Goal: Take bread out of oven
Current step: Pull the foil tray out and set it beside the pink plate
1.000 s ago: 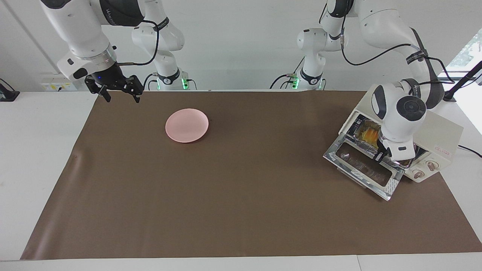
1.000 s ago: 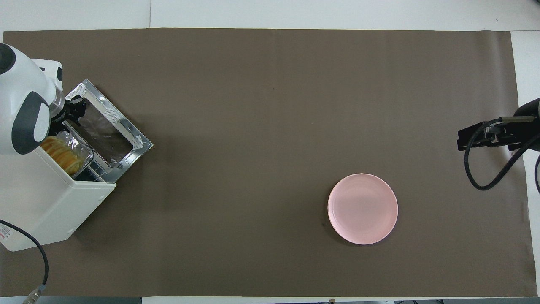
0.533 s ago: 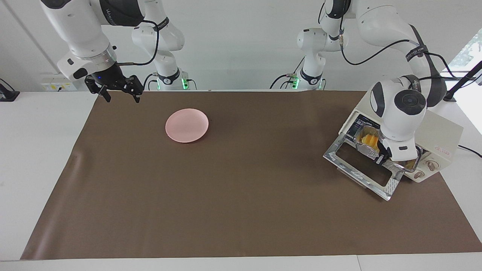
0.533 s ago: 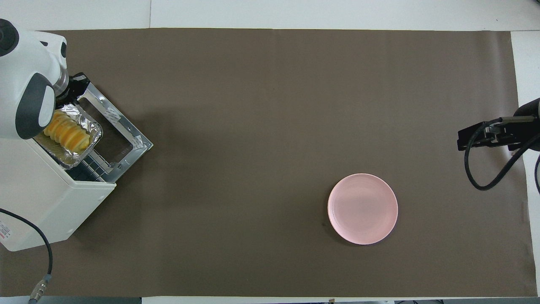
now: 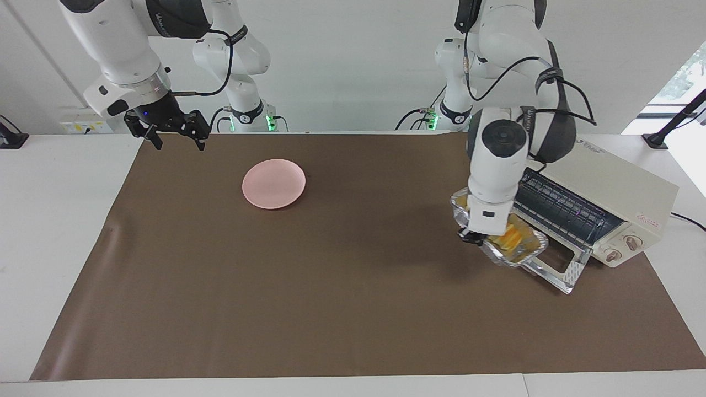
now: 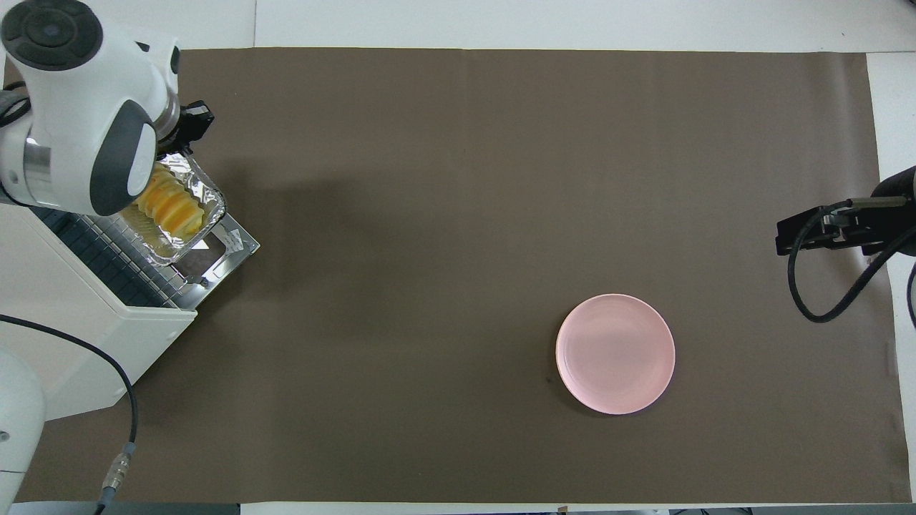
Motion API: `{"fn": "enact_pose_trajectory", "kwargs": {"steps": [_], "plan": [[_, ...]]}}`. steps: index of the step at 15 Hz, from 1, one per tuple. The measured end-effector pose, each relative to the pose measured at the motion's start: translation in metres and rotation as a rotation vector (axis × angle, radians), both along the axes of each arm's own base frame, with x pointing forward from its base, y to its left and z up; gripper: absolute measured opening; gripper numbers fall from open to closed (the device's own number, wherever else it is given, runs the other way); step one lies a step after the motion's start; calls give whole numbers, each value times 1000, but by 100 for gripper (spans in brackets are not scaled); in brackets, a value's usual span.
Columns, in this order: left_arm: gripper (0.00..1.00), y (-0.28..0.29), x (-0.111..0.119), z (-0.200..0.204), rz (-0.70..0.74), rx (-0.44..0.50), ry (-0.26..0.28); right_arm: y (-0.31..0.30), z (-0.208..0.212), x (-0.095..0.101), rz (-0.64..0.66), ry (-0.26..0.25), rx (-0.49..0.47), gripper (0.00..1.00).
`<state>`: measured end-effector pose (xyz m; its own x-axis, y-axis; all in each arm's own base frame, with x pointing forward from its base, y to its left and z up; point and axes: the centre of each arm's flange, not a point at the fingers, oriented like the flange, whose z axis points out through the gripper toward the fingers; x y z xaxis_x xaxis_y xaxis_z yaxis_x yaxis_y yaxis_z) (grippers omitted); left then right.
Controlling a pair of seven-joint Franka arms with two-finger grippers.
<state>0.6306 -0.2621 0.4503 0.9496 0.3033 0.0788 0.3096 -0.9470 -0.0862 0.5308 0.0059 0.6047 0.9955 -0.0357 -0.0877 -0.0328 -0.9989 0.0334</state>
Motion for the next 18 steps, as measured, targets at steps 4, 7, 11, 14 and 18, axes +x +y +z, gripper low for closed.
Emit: {"fn": "enact_pose_trajectory", "kwargs": {"steps": [4, 7, 11, 14, 18], "plan": [[2, -97, -49, 0, -127, -103, 52, 0, 0, 0, 0, 0, 0, 100], [2, -186, -105, -35, -280, -70, 104, 0, 0, 0, 0, 0, 0, 100], [2, -257, -142, -76, -387, -28, 119, 0, 0, 0, 0, 0, 0, 100], [2, -264, -147, -78, -413, -1, 113, 0, 0, 0, 0, 0, 0, 100], [2, -269, -152, -82, -429, -5, 113, 0, 0, 0, 0, 0, 0, 100]]}}
